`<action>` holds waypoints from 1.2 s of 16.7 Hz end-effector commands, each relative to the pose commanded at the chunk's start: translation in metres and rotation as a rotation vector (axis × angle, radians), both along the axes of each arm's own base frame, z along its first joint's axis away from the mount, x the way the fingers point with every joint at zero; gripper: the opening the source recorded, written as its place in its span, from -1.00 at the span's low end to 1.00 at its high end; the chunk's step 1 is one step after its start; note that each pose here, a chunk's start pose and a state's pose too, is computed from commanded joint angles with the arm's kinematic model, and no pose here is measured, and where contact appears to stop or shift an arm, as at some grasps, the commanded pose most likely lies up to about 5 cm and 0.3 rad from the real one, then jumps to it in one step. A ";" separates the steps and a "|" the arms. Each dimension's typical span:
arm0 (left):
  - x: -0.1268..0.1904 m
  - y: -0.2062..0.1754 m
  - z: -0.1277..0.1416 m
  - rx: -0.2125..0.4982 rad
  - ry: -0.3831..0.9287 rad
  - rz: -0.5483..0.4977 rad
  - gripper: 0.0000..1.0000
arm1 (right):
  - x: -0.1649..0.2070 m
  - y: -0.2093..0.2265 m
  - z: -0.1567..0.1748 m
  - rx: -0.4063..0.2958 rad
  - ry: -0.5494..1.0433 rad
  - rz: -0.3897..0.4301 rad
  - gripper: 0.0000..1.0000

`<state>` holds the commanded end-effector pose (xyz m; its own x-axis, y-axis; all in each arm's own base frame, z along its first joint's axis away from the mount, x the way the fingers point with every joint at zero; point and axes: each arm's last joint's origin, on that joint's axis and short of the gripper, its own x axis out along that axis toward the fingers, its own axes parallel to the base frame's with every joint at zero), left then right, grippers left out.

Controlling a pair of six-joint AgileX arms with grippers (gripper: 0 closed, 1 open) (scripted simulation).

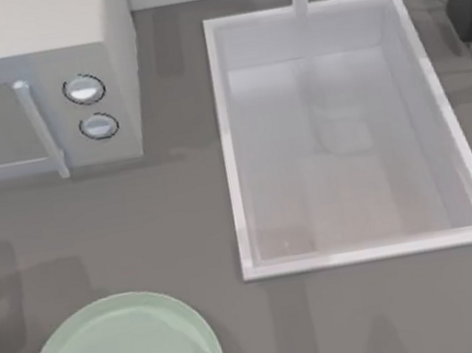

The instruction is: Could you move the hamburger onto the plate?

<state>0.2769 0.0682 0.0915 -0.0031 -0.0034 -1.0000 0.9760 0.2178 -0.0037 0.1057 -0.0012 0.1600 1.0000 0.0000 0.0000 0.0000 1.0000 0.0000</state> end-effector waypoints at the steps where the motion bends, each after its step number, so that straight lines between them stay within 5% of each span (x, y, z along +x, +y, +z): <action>1: 0.000 0.000 0.000 0.000 0.000 0.000 -0.21 | 0.000 0.000 0.000 0.000 0.000 0.000 1.00; 6: 0.000 0.000 0.000 0.000 0.000 0.000 -0.96 | 0.000 0.000 0.000 0.000 0.000 0.000 1.00; 14: 0.000 0.000 0.000 0.000 0.000 0.000 -1.00 | 0.000 0.000 0.000 0.000 0.000 0.000 1.00; 15: -0.002 -0.001 0.022 0.004 -0.003 0.023 -1.00 | 0.000 0.000 0.000 0.000 0.000 0.000 1.00; 20: 0.004 0.000 0.050 0.004 -0.004 0.013 -1.00 | 0.000 0.000 0.000 0.000 0.000 0.000 1.00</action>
